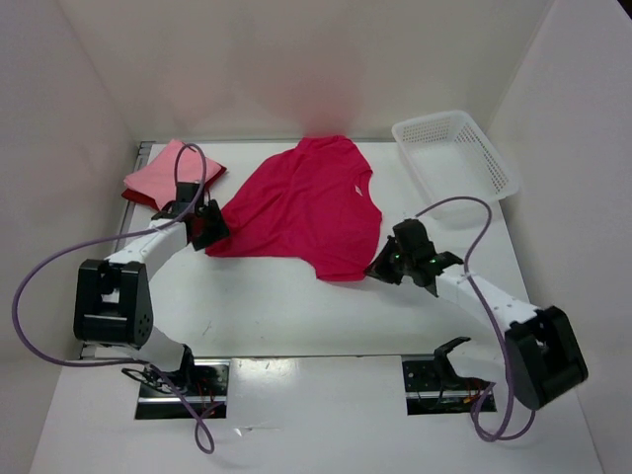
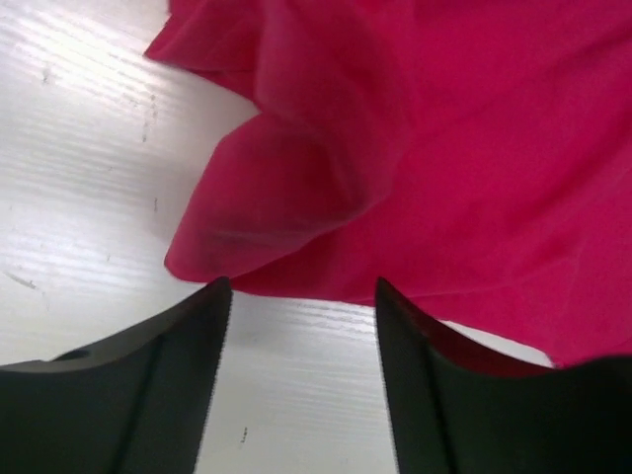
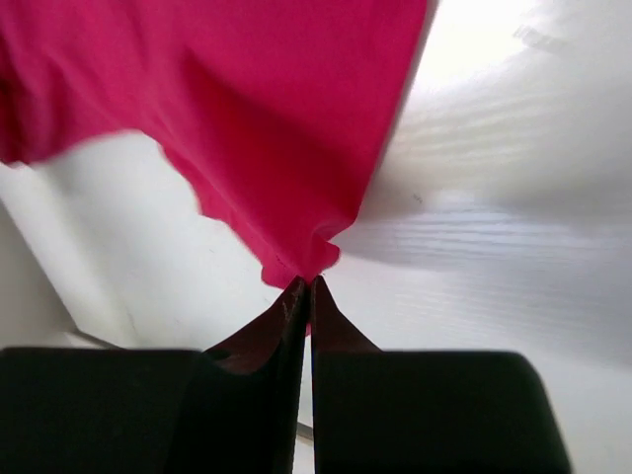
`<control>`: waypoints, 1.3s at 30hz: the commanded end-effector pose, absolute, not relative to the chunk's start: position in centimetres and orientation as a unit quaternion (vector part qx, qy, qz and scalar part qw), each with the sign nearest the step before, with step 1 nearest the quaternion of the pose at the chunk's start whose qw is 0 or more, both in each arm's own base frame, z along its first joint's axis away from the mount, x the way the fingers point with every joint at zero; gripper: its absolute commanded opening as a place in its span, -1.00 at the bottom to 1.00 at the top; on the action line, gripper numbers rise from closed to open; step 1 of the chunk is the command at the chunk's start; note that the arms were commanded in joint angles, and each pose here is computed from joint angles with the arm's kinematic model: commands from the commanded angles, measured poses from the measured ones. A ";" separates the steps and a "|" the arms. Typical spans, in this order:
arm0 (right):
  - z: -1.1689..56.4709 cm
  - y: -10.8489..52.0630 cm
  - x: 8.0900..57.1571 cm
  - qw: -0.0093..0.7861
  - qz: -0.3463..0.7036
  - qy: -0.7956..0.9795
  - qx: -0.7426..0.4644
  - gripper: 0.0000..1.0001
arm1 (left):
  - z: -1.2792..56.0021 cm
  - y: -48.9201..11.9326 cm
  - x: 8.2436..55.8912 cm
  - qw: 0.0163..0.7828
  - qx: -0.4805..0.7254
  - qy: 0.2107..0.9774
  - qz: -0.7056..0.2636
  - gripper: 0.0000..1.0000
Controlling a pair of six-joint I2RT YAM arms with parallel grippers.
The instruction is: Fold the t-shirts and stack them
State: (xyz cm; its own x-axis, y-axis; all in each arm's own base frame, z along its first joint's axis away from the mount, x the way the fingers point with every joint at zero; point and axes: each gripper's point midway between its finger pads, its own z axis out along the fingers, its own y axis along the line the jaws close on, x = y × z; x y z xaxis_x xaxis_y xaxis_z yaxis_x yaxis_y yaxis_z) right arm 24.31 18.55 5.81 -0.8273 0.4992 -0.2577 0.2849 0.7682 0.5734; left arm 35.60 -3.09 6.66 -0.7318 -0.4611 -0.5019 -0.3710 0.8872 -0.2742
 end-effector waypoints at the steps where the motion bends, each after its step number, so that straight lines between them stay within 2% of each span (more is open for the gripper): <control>1: 6.9 15.2 23.8 0.234 0.228 0.917 0.229 -0.87 | 7.9 -3.4 38.0 0.322 -0.219 0.918 -0.073 0.29; 2: 7.2 15.1 23.6 0.241 0.233 0.914 0.228 -0.87 | 7.9 -3.5 38.0 0.321 -0.218 0.919 -0.077 0.04; 6: 6.7 15.6 22.7 0.221 0.249 0.913 0.237 -0.87 | 8.7 -2.2 37.4 0.346 -0.245 0.904 -0.060 -0.57; 9: 7.8 15.4 22.7 0.239 0.256 0.906 0.237 -0.87 | 8.9 0.4 36.9 0.348 -0.277 0.894 -0.047 -0.70; 13: 9.2 14.5 23.1 0.255 0.263 0.895 0.255 -0.87 | 8.5 3.8 36.3 0.332 -0.344 0.876 -0.068 -1.00; 14: 9.2 14.5 23.1 0.255 0.263 0.895 0.255 -0.85 | 8.2 6.0 34.9 0.329 -0.376 0.864 -0.070 -1.00; 16: 9.3 14.7 23.0 0.257 0.270 0.893 0.253 -0.85 | 9.6 5.9 34.9 0.350 -0.364 0.858 -0.093 -0.93; 17: 9.1 14.8 23.2 0.257 0.270 0.893 0.252 -0.85 | 11.1 4.7 34.9 0.364 -0.346 0.858 -0.101 -0.69; 20: 8.6 15.4 23.3 0.247 0.280 0.896 0.241 -0.85 | 13.6 1.5 34.9 0.396 -0.296 0.862 -0.111 -0.22; 21: 7.9 15.3 23.1 0.240 0.273 0.900 0.238 -0.85 | 13.6 0.6 34.9 0.396 -0.285 0.866 -0.109 0.06; 23: 7.9 15.5 23.1 0.237 0.278 0.900 0.236 -0.85 | 12.3 -1.4 35.0 0.385 -0.259 0.881 -0.091 0.29; 24: 7.9 15.6 23.0 0.236 0.280 0.902 0.230 -0.85 | 11.4 -1.9 34.8 0.370 -0.259 0.888 -0.085 0.61; 25: 7.9 15.6 23.0 0.236 0.280 0.902 0.230 -0.83 | 10.6 -2.3 35.3 0.362 -0.262 0.891 -0.084 0.77; 28: 8.0 15.8 23.1 0.238 0.284 0.901 0.223 -0.83 | 8.9 -2.6 35.8 0.346 -0.270 0.895 -0.079 1.00; 30: 8.0 15.8 23.1 0.238 0.284 0.901 0.223 -0.83 | 8.2 -2.1 35.8 0.336 -0.275 0.899 -0.062 0.94; 31: 8.1 15.9 23.0 0.235 0.288 0.902 0.221 -0.80 | 8.2 -1.4 35.9 0.342 -0.289 0.893 -0.044 0.57; 32: 8.1 15.9 23.0 0.237 0.287 0.903 0.217 -0.80 | 8.4 -1.1 36.0 0.351 -0.291 0.889 -0.041 0.37; 33: 8.2 15.9 23.2 0.240 0.289 0.901 0.216 -0.80 | 8.6 -1.2 36.3 0.356 -0.294 0.886 -0.044 0.29; 36: 8.2 16.0 23.1 0.238 0.292 0.901 0.215 -0.78 | 8.0 -2.0 36.6 0.349 -0.287 0.890 -0.063 0.28; 39: 8.4 16.1 23.2 0.241 0.295 0.900 0.214 -0.78 | 6.7 -3.6 36.3 0.326 -0.270 0.903 -0.077 0.00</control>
